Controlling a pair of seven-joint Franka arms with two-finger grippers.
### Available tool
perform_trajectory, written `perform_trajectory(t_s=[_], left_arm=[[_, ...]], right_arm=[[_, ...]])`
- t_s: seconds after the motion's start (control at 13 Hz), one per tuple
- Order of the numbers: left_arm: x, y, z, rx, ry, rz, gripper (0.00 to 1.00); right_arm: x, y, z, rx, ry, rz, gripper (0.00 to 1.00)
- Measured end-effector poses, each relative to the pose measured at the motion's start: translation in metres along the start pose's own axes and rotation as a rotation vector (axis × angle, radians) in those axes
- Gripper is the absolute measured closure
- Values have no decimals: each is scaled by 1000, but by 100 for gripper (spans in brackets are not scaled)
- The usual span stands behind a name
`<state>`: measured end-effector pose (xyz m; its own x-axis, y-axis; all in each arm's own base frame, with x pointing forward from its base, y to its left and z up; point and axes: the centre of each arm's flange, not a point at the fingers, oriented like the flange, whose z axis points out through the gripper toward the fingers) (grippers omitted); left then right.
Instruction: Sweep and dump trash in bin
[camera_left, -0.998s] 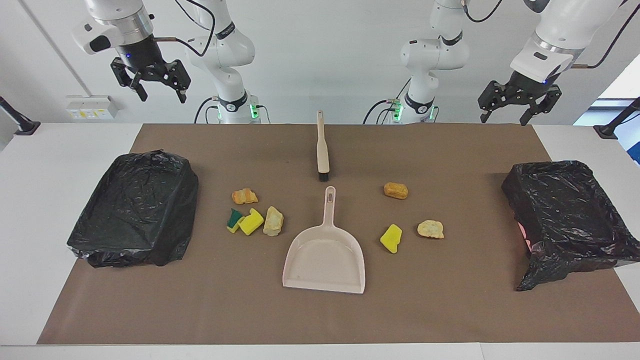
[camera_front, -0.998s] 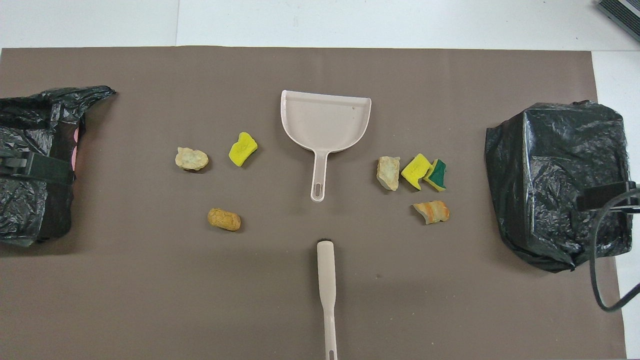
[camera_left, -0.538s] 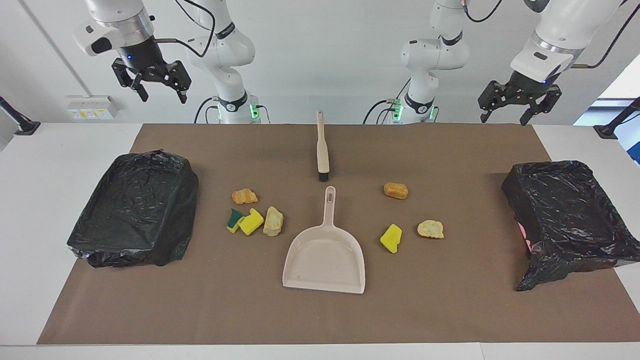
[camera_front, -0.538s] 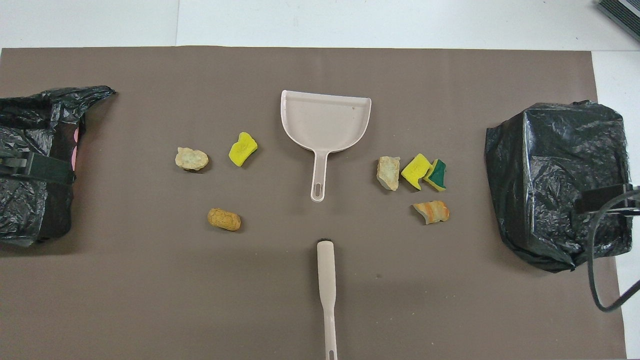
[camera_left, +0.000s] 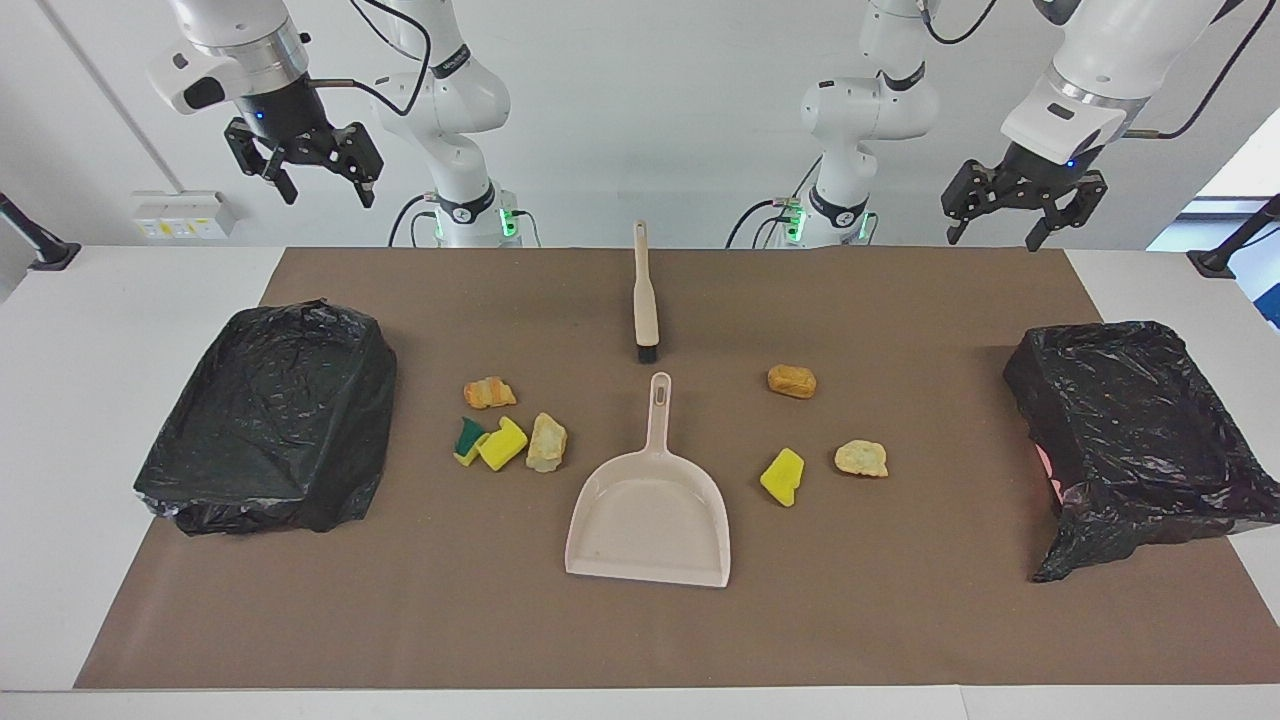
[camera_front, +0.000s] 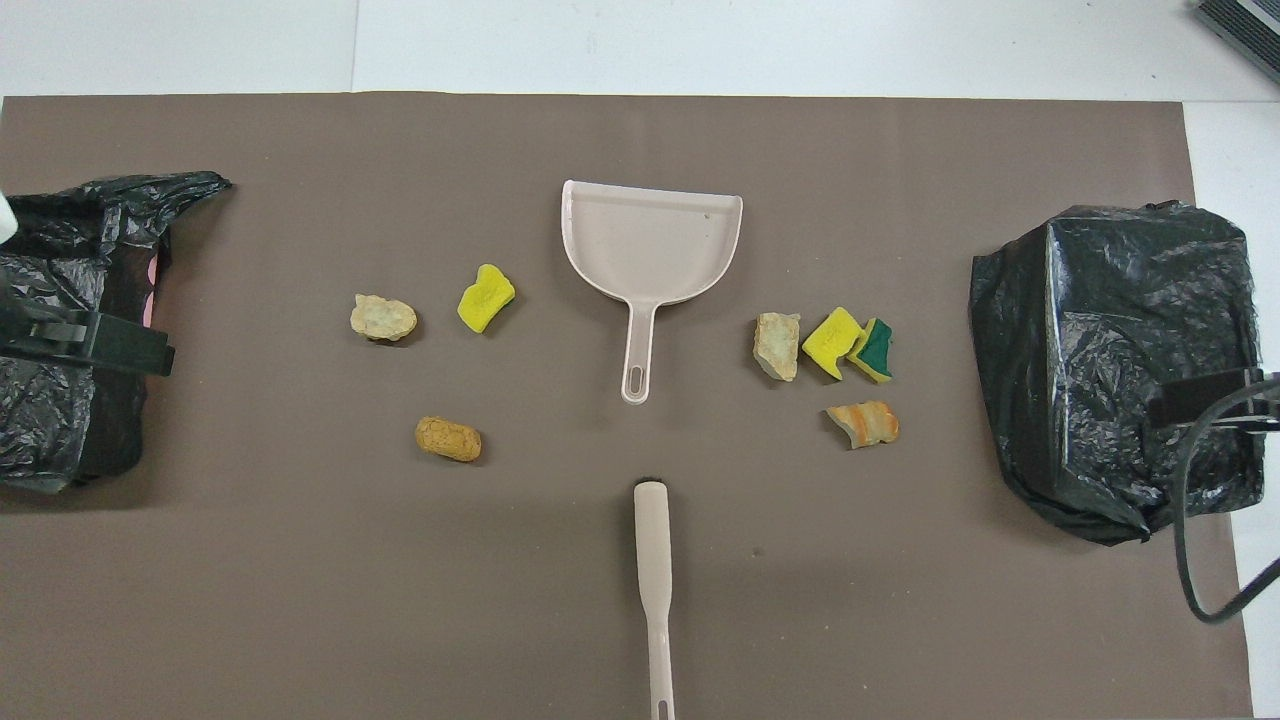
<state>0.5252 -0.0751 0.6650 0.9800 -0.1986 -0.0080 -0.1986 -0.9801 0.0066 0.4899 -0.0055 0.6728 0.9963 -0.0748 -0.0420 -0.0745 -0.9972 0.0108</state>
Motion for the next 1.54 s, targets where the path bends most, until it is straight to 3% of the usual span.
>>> perform_trajectory(t_s=[0.69, 1.15, 1.54], left_arm=[[-9, 70, 19, 1, -34, 39, 0], [-29, 164, 68, 8, -31, 23, 0], [-60, 237, 109, 7, -13, 1, 0]], right_arm=[[0, 0, 1, 0, -3, 0, 0], [0, 0, 4, -1, -8, 0, 0], [17, -7, 34, 2, -49, -9, 0]])
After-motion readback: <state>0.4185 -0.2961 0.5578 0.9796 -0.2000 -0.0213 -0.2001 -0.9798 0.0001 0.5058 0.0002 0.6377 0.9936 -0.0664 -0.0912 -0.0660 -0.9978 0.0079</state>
